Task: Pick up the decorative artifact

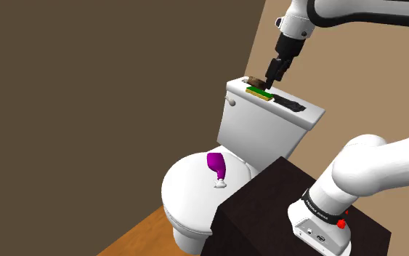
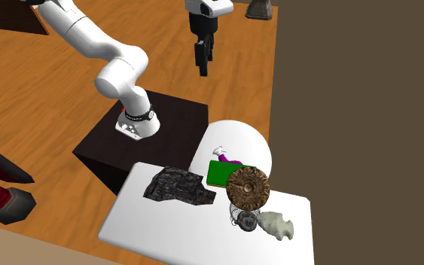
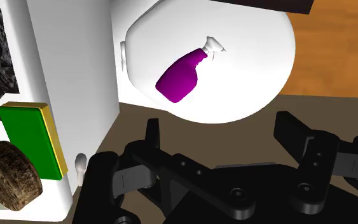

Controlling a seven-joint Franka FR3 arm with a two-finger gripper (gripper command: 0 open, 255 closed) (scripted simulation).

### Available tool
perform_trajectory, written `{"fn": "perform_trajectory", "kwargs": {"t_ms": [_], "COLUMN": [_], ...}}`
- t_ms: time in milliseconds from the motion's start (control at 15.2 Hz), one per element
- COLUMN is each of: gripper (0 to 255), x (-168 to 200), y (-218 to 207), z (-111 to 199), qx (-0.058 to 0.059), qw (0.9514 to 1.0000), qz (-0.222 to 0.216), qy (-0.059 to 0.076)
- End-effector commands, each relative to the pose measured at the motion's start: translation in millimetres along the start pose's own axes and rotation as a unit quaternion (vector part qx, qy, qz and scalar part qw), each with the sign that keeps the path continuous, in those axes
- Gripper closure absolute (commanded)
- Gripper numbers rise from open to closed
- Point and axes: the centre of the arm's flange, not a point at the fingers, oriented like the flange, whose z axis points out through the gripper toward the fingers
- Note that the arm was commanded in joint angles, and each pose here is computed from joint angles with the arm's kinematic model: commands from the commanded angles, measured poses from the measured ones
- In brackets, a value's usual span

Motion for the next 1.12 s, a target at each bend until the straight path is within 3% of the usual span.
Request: {"fn": "perform_trajectory", "kwargs": {"t_ms": [0,264,528,792,1056], "gripper": [0,0,0,0,0], "x": [0,29,57,86,114], "y": [0,9,22,40,62], "z": [0,34,67,97,125], "qx": [0.000,-0.067,-0.134,-0.200,-0.266], "qw": [1.0000,0.9977,0.9909,0.9796,0.9638], "qz": [0.000,0.005,0.010,0.015,0.020], "qy": [0.000,0.002,0.005,0.007,0.010]}}
